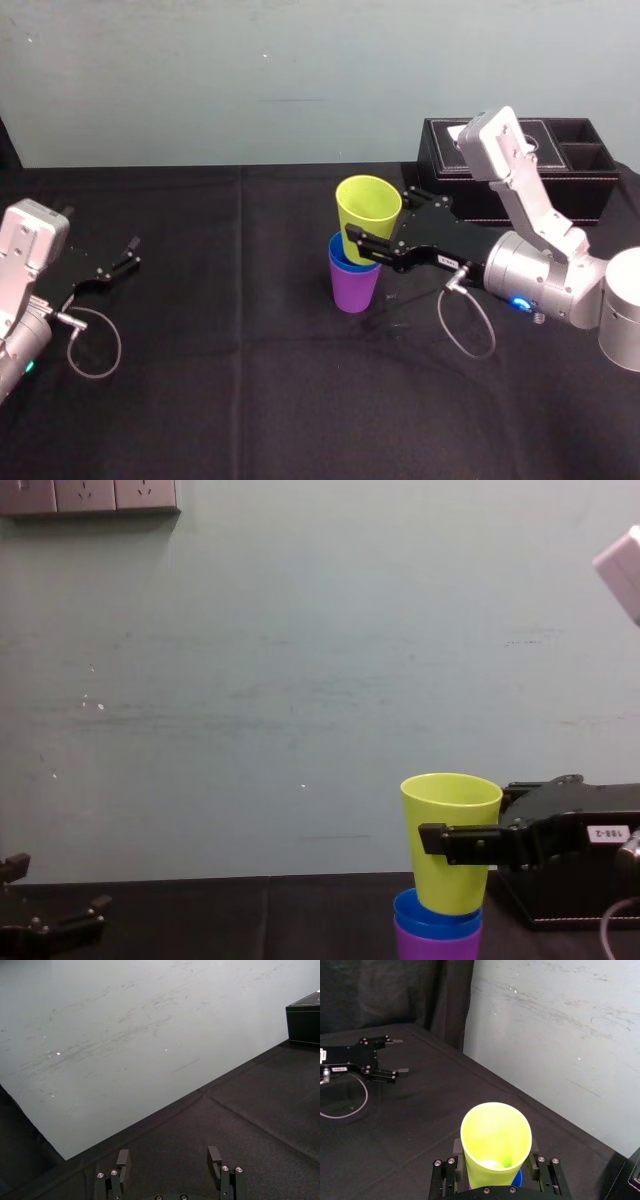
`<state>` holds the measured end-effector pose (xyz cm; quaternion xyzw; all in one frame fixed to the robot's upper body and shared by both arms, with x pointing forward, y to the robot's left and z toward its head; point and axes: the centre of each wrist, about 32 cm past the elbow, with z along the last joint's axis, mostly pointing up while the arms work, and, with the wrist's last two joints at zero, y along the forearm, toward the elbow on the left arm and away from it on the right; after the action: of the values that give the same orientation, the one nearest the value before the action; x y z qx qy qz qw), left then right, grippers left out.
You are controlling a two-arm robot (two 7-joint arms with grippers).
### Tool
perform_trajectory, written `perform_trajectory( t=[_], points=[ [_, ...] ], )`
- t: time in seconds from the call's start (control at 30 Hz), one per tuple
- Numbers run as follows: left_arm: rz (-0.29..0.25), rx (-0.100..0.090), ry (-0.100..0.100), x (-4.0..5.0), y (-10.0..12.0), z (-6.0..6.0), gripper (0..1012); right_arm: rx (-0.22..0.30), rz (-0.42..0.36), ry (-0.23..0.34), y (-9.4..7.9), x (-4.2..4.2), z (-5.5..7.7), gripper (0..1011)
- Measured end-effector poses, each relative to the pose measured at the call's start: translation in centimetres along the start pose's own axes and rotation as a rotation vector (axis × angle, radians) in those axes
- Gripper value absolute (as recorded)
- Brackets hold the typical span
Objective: Stack the three plastic cups sequentially using one hand.
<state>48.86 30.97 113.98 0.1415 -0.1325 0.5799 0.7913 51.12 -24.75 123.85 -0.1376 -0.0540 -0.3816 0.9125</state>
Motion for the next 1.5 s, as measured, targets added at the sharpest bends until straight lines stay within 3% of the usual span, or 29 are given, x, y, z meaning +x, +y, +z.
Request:
perform_trajectory(
  t=[0.83, 1.5],
  points=[
    [0.0, 0.0, 0.0, 0.0, 0.0, 0.0, 1010, -0.018, -0.007, -0.006, 1.3, 0.26, -0.4, 735],
    [0.0, 0.0, 0.0, 0.0, 0.0, 0.0, 1010, -0.042, 0.004, 0.012, 2.4, 0.7, -1.7, 734]
  ],
)
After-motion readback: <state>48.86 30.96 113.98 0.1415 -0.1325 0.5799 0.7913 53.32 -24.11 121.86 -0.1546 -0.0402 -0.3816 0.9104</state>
